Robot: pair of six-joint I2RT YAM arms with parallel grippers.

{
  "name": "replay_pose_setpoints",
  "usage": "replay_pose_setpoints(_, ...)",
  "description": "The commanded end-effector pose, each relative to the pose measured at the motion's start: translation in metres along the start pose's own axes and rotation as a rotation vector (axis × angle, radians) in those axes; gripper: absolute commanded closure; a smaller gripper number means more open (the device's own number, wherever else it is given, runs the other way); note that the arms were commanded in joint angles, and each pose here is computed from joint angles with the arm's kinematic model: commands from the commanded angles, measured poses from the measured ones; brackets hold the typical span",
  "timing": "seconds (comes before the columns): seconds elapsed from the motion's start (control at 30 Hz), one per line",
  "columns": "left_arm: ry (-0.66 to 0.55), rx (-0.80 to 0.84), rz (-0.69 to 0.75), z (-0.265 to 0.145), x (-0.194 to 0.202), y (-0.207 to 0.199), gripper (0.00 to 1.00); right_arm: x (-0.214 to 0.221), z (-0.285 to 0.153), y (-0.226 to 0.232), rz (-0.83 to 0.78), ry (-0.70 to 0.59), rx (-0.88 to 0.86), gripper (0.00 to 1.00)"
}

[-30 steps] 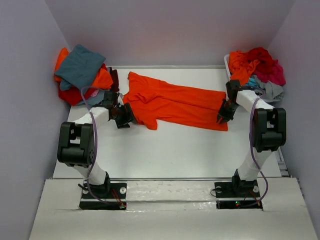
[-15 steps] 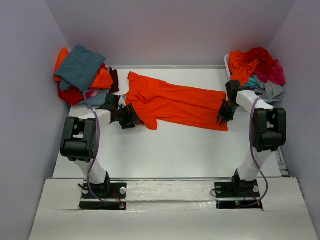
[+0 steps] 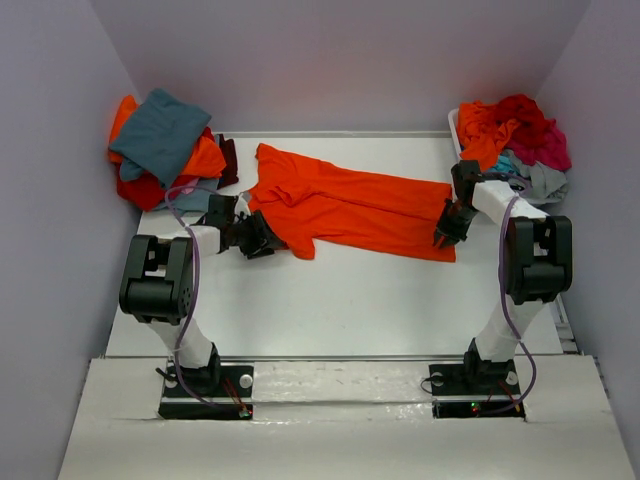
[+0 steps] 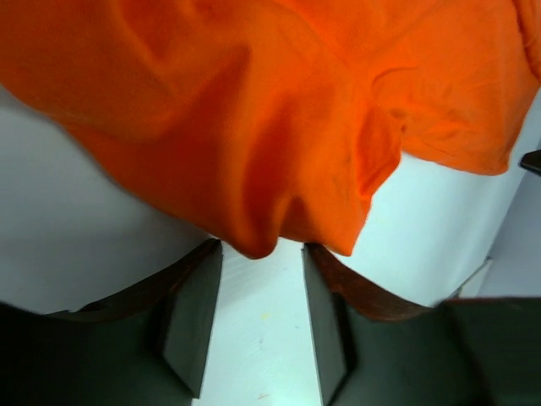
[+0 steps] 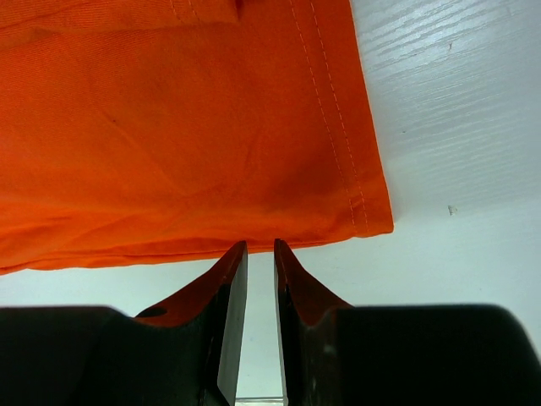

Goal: Fold and stack the t-shirts
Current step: Fold the flattened tshirt in 1/3 of the way

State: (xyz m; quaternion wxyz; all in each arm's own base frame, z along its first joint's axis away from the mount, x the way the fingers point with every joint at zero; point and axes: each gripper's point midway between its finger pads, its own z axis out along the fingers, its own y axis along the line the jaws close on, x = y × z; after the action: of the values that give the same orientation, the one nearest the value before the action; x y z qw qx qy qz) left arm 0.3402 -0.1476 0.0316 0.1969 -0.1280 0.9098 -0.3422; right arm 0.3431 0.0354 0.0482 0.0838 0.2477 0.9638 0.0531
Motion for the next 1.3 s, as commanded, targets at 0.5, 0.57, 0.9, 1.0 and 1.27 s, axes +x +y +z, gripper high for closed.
replay_pose_setpoints(0.5,-0.032,-0.152,0.059,-0.016,-0.013,0.016,0.72,-0.005,0.003,-0.003,0.007,-0.011,0.01,0.75)
replay_pose_setpoints(0.57,-0.033,-0.16,0.05,-0.014,-0.014,0.019,0.7,-0.005,0.003,-0.003,0.007,-0.013,0.009,0.75)
replay_pose_setpoints(0.9,-0.042,-0.171,0.043,-0.008,-0.018,0.023,0.63,-0.004,0.001,-0.006,0.004,-0.017,0.017,0.75)
replay_pose_setpoints(1.0,-0.047,-0.172,0.044,-0.008,-0.019,0.023,0.53,-0.004,0.001,-0.006,0.0,-0.019,0.018,0.75)
replay_pose_setpoints(1.27,-0.044,-0.188,0.042,-0.001,-0.023,0.028,0.41,-0.003,0.0,-0.007,-0.001,-0.019,0.02,0.75)
